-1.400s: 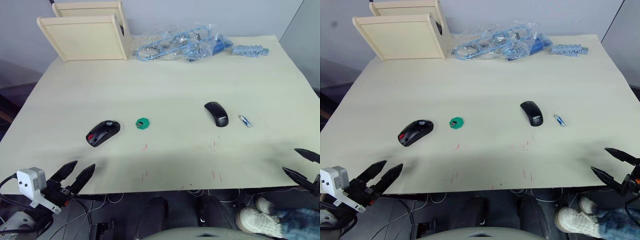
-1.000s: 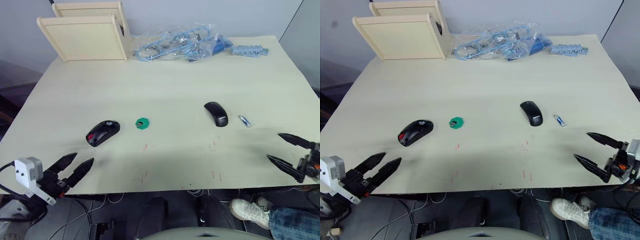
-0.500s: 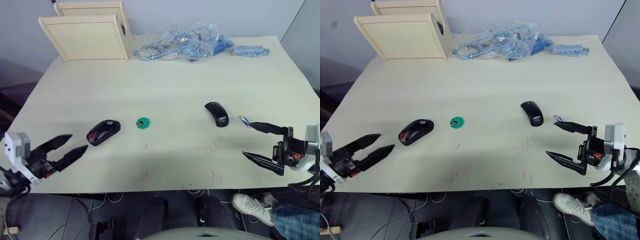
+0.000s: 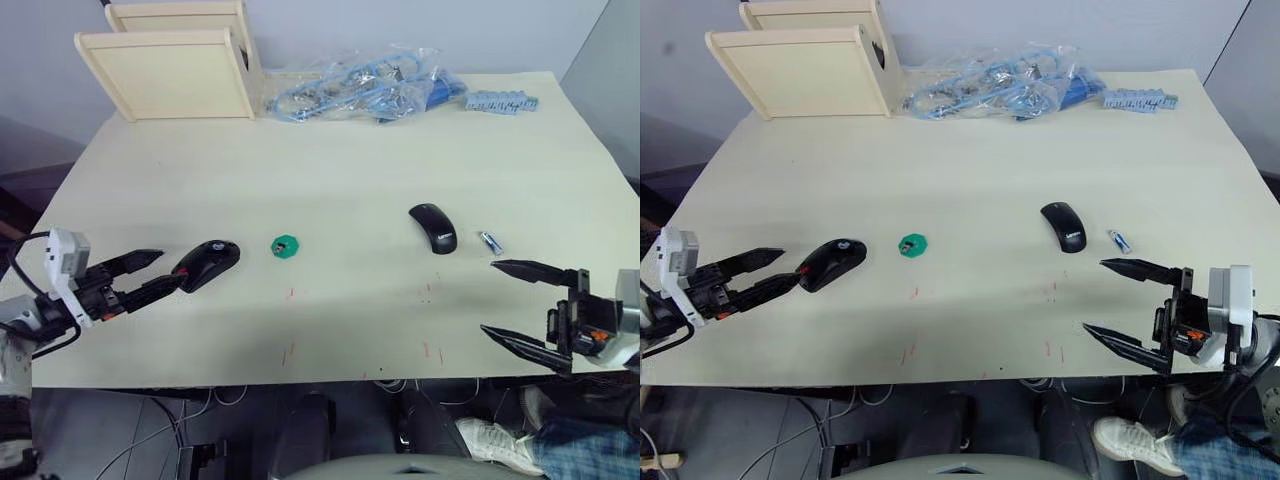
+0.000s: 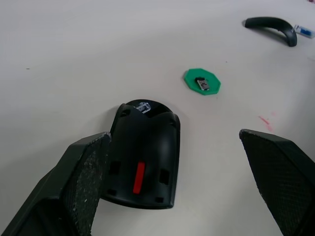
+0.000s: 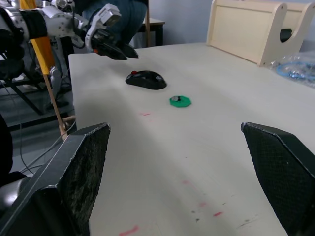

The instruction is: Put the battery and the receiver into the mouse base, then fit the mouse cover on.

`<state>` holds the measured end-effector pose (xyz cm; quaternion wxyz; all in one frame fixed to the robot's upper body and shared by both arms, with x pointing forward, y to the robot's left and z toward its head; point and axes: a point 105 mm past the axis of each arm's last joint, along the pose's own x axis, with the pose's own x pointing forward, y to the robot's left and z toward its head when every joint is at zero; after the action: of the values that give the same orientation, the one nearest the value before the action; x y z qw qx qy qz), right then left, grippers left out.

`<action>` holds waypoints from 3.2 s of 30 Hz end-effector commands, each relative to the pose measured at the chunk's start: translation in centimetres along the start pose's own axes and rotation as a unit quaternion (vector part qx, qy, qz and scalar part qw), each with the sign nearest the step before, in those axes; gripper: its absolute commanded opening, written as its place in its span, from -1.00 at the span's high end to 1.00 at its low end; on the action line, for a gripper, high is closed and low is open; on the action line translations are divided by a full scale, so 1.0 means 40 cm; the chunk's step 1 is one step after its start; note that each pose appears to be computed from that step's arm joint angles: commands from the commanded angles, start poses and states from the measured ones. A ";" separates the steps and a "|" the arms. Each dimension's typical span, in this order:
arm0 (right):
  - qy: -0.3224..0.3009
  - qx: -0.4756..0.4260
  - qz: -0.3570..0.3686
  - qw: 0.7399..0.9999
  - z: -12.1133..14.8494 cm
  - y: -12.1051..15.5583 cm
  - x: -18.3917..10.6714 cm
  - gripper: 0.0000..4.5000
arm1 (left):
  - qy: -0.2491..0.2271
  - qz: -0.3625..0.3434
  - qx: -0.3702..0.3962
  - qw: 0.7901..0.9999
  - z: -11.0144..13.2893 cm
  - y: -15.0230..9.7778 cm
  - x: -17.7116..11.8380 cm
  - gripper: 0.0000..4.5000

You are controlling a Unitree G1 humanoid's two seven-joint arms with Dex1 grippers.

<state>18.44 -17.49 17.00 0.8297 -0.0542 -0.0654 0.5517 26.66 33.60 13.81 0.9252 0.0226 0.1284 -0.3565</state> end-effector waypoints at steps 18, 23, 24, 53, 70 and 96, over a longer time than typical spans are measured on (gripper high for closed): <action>-0.017 -0.012 -0.055 0.998 -0.005 0.055 -0.005 -1.00 | 0.071 -0.023 0.053 0.996 -0.010 0.044 0.075 -0.98; -0.017 -0.015 -0.059 0.998 -0.007 0.054 -0.004 -1.00 | 0.086 -0.014 0.064 0.994 -0.010 0.056 0.101 -0.98; -0.017 -0.015 -0.059 0.998 -0.008 0.054 -0.004 -1.00 | 0.087 -0.013 0.066 0.994 -0.010 0.058 0.104 -0.98; -0.007 -0.020 -0.064 0.998 -0.014 0.042 -0.005 -1.00 | 0.076 -0.047 0.078 0.993 -0.001 0.045 0.075 -0.31; 0.005 -0.029 -0.060 0.998 -0.035 0.002 -0.032 -1.00 | 0.087 -0.200 0.216 0.952 0.103 -0.240 0.171 -0.31; 0.072 -0.039 -0.052 0.995 -0.009 -0.018 -0.093 -1.00 | 0.113 -0.255 0.269 0.922 0.023 -0.454 0.424 -0.31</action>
<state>17.85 -20.93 15.86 0.8575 -0.1201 -0.0207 0.4999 26.69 9.26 10.73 0.7449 0.2624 0.1513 -0.5945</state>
